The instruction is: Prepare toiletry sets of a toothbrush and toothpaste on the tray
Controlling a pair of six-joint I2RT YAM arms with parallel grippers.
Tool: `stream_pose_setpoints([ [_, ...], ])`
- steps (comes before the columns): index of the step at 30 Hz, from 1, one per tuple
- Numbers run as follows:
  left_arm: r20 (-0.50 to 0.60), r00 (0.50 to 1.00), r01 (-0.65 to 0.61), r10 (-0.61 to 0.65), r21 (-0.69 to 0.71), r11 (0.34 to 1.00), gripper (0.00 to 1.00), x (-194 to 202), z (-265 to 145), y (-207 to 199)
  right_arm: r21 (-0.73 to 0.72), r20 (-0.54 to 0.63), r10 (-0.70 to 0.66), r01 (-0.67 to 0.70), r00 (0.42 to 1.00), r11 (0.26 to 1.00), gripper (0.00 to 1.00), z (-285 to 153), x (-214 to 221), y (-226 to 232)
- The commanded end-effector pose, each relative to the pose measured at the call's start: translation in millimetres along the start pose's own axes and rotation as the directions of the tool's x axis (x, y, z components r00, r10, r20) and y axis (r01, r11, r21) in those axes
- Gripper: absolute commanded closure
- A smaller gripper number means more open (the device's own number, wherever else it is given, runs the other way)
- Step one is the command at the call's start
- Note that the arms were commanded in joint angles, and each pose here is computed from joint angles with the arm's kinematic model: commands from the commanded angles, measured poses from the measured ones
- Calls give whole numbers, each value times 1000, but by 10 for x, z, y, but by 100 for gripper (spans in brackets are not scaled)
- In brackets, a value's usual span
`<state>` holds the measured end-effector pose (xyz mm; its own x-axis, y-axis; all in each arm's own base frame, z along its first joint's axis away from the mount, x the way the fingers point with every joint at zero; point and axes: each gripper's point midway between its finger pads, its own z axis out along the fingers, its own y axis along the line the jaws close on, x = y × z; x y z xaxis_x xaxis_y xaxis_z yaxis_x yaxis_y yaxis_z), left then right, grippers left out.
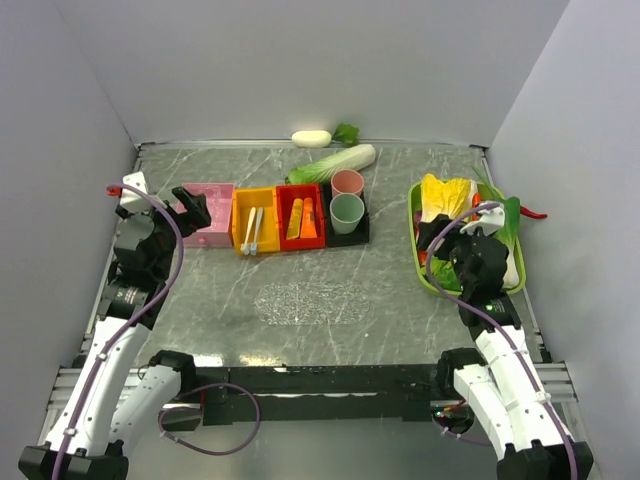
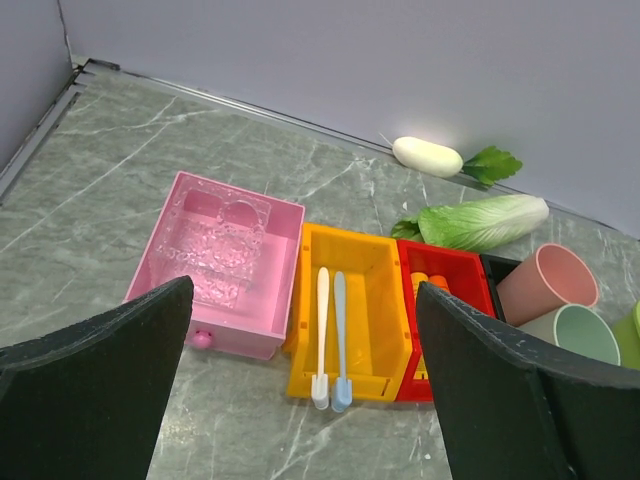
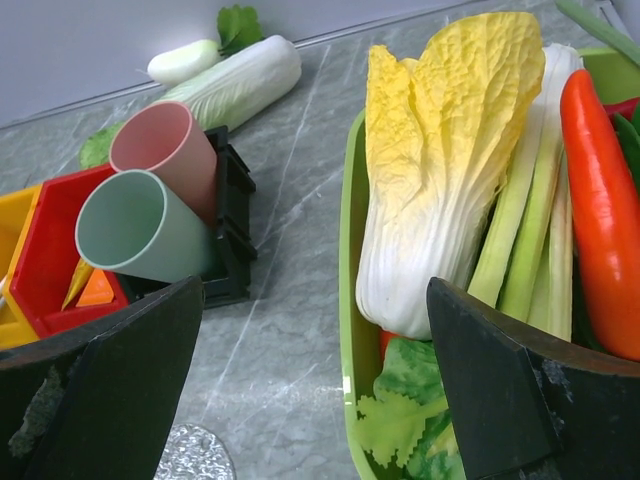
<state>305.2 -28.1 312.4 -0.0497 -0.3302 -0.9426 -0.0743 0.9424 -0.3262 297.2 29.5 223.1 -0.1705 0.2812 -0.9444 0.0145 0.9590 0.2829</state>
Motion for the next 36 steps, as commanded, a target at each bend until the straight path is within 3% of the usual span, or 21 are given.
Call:
stream_pose_setpoints([
  [1,58,997,55,-52,-39,998,3,-182,47,22,-14,70,-9,10,997,1000,0,-87,-342,79],
  [8,71,997,44,-45,3,999,3,-277,153,-97,-130,52,-45,51,998,990,4,-198,-416,303],
  [14,112,993,25,-40,129,991,3,-778,287,-509,-186,12,-35,37,999,982,10,-269,-543,465],
  [19,35,999,-30,22,272,962,3,-553,518,-887,-238,-76,-48,28,996,971,17,-284,-530,733],
  [27,-104,986,-95,133,306,947,3,144,621,-905,-252,-181,-214,165,960,954,20,-141,-367,1385],
  [33,-101,984,-105,143,314,944,3,215,610,-893,-363,-337,-238,107,911,925,24,81,35,1882],
  [36,-106,987,-75,123,377,923,3,240,606,-1024,-347,-373,-243,109,895,932,26,209,108,1856],
])
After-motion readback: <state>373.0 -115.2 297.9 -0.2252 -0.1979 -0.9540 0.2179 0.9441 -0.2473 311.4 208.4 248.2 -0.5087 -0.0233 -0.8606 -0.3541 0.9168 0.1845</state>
